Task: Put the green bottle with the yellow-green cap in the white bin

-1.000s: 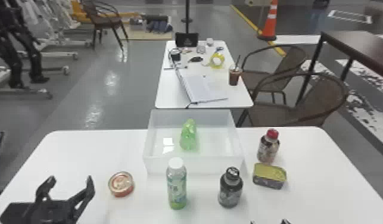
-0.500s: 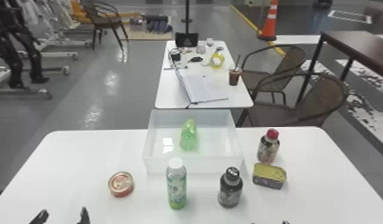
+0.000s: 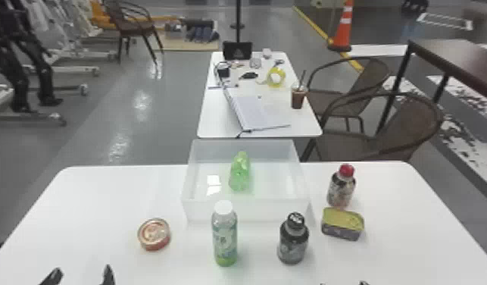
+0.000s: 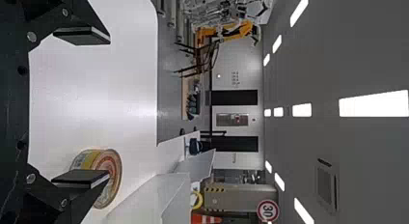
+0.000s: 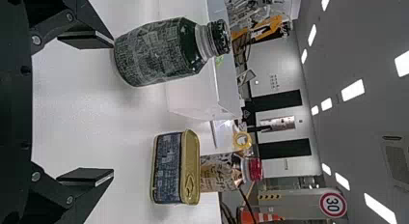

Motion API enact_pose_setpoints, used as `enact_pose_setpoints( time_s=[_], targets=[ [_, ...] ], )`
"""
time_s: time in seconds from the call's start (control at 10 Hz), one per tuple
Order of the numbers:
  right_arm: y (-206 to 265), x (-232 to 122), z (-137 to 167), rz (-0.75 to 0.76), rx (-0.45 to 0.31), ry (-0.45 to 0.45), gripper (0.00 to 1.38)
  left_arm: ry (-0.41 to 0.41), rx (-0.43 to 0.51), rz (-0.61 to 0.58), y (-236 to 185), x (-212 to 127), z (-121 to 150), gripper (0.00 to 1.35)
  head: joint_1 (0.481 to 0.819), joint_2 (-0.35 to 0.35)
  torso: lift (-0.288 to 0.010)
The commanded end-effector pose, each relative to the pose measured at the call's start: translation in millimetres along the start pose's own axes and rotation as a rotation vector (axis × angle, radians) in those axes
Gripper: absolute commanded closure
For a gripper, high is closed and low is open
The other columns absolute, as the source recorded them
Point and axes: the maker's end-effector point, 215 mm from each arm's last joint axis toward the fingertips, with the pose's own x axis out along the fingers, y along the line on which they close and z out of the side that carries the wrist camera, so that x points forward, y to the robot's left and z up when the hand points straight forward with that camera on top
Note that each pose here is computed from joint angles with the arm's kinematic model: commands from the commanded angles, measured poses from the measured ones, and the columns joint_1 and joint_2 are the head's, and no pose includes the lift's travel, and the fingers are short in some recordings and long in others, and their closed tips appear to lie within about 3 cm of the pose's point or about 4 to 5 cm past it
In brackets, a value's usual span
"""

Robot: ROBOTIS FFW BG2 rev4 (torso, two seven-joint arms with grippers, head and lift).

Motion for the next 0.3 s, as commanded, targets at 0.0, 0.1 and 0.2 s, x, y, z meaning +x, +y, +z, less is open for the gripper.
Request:
enact_pose_setpoints(
  time_s=[0.0, 0.1, 0.2],
  targets=[
    [0.3, 0.0, -0.4, 0.0, 0.002, 0.001, 0.33, 0.001, -0.005, 0.002, -1.5, 0.4, -0.4, 0.3, 0.549, 0.0, -0.1],
    [0.0, -0.1, -0.5, 0.0, -0.001, 0.001, 0.33, 0.001, -0.007, -0.001, -3.2, 1.2, -0.3, 0.3, 0.549, 0.0, -0.1],
    [0.0, -0.1, -0.5, 0.0, -0.001, 0.001, 0.33, 0.002, -0.008, 0.001, -2.2, 1.5, -0.9, 0.3, 0.549, 0.0, -0.1]
  ],
)
